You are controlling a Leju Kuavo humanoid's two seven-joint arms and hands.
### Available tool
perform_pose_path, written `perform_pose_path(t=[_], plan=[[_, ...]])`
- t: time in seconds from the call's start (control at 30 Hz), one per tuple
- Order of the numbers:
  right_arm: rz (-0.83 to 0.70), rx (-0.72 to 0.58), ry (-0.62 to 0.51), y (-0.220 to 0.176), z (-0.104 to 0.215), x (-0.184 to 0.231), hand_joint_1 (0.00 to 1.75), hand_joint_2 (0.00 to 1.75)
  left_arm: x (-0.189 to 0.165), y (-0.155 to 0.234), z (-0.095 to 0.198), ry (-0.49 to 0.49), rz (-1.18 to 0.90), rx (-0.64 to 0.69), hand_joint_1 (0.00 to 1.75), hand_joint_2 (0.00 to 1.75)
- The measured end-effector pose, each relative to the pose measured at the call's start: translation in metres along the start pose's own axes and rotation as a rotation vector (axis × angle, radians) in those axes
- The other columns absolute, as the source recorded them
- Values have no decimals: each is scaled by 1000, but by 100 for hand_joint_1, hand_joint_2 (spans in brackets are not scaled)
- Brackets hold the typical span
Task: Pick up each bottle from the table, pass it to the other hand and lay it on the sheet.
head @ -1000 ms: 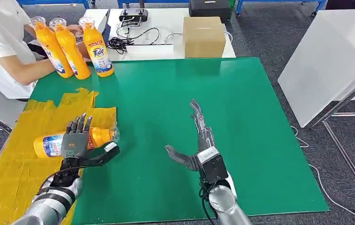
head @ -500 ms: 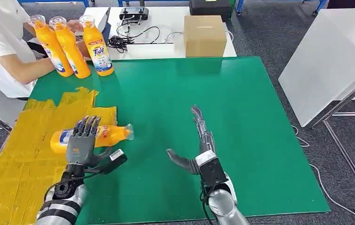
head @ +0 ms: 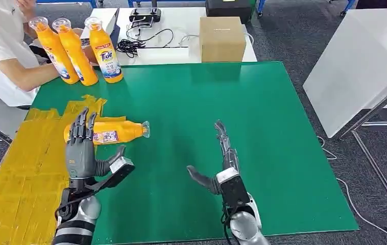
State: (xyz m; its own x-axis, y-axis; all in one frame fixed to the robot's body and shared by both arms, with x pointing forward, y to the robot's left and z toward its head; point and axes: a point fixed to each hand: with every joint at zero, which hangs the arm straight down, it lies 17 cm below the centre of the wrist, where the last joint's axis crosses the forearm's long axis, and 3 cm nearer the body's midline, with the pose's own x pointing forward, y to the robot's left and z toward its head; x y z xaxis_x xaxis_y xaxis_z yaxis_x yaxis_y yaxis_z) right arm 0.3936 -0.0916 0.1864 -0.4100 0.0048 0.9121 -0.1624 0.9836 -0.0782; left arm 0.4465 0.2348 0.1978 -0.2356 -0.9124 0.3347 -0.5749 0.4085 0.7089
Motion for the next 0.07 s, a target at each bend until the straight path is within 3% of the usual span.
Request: perform_pose_path(t=[0.07], plan=[[3, -2, 1, -1, 0, 0, 0, 175, -2, 3, 0, 29, 58, 22, 0, 0]])
